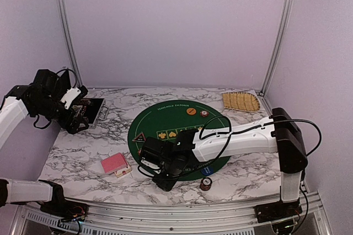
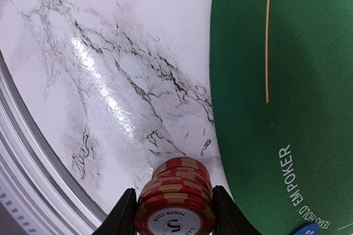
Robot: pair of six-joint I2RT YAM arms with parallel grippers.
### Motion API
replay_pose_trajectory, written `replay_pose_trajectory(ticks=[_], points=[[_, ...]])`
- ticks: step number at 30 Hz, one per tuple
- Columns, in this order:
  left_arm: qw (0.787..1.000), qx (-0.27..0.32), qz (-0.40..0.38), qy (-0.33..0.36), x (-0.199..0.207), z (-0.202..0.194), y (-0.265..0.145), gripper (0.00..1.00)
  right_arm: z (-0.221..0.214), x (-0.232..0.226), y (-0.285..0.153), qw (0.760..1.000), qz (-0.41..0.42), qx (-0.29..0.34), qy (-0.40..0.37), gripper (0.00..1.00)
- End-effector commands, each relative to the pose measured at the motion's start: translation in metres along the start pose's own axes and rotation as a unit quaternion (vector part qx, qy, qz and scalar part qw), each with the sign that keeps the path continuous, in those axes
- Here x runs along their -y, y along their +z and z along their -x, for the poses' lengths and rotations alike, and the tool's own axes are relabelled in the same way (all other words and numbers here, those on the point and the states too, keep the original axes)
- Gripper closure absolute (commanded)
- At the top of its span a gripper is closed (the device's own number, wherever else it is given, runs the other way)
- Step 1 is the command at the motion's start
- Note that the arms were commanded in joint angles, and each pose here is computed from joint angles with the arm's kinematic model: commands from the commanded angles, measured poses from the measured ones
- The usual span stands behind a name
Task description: Distribute texas hold em gaming equipment
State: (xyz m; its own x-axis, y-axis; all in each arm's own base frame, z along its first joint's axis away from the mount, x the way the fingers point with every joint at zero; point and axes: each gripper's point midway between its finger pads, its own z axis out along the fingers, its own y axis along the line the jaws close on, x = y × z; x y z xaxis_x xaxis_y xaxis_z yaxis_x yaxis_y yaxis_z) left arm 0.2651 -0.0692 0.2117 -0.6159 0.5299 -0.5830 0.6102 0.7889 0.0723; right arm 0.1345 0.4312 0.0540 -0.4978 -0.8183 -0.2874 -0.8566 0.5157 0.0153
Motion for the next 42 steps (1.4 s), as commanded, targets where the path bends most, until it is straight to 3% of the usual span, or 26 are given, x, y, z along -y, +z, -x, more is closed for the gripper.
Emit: replay_pose_trajectory(ticks=[1,9,21,30,34,42], points=[[1.000,-0.006,-0.007,-0.002,0.005,-0.004,-0.002,0.01,0.000,0.000,0.005,1.000,0.004,-0.001,0.000,0.65],[1.000,-0.006,-0.005,-0.002,0.005,-0.005,-0.003,0.01,-0.006,0.003,0.008,1.000,0.004,-0.007,0.003,0.67],[1.000,-0.003,-0.004,-0.001,0.004,-0.003,-0.005,0.01,0.011,0.022,-0.024,0.999,-0.010,0.023,0.024,0.98],[1.000,-0.003,-0.002,0.000,0.004,-0.002,-0.005,0.01,0.010,0.040,-0.053,0.998,-0.021,0.033,0.048,1.00],[1.000,-0.003,-0.002,0.000,0.004,-0.003,-0.005,0.01,-0.001,0.071,-0.063,0.996,-0.047,0.030,0.075,1.00],[1.000,-0.002,-0.004,0.002,0.005,-0.002,-0.005,0.01,-0.048,0.174,-0.065,0.976,-0.098,0.023,0.193,1.00]])
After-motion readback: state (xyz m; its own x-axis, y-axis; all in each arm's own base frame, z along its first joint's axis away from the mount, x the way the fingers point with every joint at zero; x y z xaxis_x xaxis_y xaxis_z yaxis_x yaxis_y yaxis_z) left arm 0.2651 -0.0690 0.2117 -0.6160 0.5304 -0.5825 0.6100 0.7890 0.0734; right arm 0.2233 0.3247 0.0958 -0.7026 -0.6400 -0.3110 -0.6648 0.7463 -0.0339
